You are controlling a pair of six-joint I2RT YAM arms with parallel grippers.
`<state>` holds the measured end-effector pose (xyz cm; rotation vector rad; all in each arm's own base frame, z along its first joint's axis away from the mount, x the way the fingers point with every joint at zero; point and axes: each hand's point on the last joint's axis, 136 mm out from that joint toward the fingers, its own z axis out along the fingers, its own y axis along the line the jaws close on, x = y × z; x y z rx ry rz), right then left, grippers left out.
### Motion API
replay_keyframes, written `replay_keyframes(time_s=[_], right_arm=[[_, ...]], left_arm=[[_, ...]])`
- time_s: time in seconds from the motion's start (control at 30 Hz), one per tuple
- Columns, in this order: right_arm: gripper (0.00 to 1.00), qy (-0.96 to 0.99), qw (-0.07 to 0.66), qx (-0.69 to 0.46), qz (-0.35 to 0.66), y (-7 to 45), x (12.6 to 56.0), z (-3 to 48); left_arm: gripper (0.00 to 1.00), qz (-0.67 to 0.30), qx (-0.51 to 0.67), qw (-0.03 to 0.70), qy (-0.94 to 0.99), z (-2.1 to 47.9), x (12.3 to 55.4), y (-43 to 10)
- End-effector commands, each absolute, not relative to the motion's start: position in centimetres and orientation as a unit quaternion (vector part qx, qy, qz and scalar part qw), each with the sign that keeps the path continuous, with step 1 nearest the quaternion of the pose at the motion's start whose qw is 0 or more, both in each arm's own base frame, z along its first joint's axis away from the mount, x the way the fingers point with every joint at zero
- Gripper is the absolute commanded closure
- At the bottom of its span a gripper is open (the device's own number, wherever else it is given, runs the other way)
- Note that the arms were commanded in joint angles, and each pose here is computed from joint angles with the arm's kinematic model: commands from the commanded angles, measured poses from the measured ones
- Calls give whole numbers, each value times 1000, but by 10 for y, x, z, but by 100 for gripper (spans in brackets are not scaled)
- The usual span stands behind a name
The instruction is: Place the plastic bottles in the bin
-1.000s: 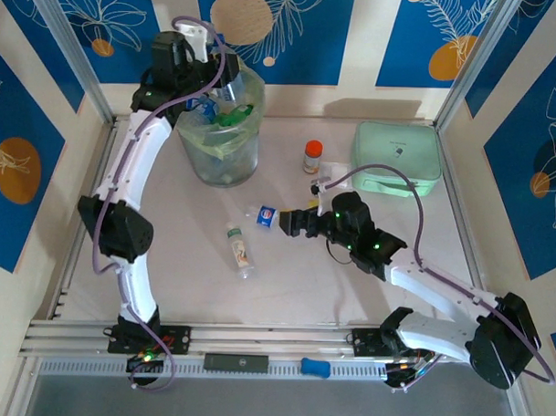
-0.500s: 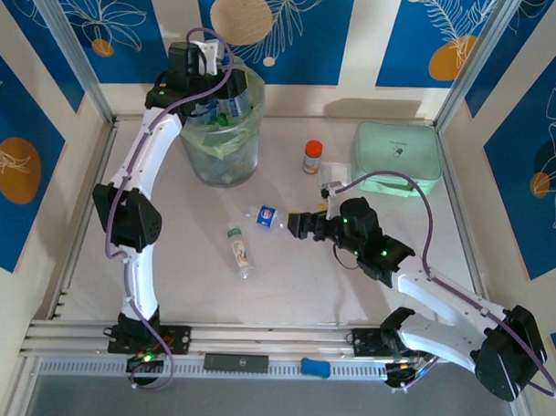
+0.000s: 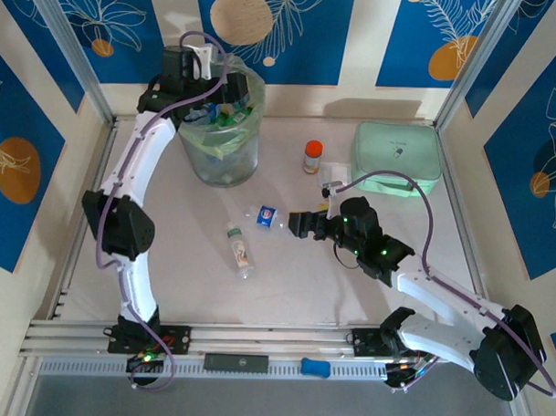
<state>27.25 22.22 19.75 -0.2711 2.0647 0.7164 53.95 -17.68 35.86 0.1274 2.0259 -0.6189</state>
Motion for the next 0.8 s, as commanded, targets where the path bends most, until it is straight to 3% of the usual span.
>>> replay_keyframes(time_s=[0.0, 0.3, 0.6, 0.77], right_arm=[[3, 839, 454, -110, 279, 221, 279, 199], [3, 857, 420, -147, 259, 235, 290, 183], [1, 873, 352, -225, 253, 263, 295, 161], [1, 884, 280, -282, 247, 279, 290, 138]], left_arm=[[1, -236, 43, 563, 791, 413, 516, -153], [1, -260, 29, 577, 774, 392, 467, -144], [1, -313, 4, 526, 791, 330, 418, -146], [1, -325, -23, 502, 801, 290, 385, -139]])
